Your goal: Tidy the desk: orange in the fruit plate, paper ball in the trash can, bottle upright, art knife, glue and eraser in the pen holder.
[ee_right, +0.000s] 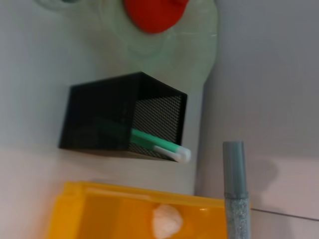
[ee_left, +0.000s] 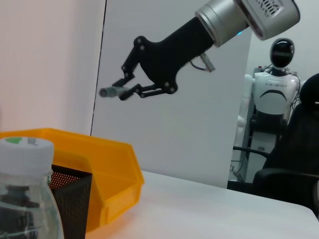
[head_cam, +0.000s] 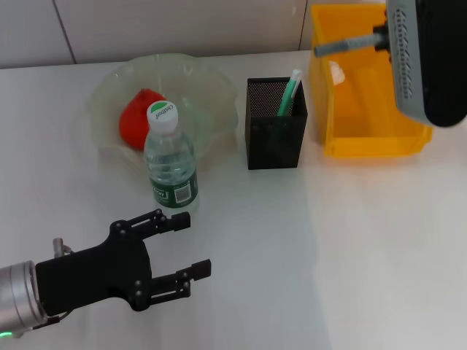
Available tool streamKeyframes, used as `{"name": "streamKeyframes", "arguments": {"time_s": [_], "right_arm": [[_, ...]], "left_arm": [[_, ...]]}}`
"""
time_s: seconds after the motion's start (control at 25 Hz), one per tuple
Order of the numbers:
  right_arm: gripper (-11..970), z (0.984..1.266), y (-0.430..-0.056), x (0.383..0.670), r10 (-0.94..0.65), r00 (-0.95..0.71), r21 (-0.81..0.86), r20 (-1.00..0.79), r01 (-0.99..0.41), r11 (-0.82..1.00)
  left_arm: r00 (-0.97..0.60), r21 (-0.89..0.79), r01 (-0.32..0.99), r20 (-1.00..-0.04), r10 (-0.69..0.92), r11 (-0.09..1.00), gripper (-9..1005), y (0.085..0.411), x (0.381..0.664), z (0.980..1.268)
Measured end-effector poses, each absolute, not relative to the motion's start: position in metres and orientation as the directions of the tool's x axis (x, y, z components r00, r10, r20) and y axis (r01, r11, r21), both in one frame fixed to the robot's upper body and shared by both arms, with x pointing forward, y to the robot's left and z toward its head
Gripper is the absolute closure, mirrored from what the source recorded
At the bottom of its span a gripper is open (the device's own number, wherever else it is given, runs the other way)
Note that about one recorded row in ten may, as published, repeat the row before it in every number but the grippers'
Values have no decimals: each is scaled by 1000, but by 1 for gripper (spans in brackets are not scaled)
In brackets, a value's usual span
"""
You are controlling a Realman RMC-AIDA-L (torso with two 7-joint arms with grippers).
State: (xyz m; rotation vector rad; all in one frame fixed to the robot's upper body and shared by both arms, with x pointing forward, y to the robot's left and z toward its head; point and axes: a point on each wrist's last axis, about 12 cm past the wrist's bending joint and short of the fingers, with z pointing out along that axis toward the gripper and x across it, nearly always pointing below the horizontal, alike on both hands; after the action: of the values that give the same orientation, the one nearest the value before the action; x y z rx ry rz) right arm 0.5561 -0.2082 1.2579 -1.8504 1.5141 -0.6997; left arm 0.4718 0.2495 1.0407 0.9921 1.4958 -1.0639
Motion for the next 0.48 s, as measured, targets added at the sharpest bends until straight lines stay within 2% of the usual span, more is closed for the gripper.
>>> {"name": "streamKeyframes", "arguments": {"time_s": [0.24, 0.48], "right_arm": [[821, 1251, -205, 578, -953, 282, -796, 112, -549, -256], [821, 1249, -192, 581, -896, 383, -785, 224, -475, -398]], "left_arm": [[-161, -140, 955, -985, 62, 262, 227, 244, 479, 1044], [-166, -146, 955, -985, 56, 258, 228, 241, 479, 1045]]}}
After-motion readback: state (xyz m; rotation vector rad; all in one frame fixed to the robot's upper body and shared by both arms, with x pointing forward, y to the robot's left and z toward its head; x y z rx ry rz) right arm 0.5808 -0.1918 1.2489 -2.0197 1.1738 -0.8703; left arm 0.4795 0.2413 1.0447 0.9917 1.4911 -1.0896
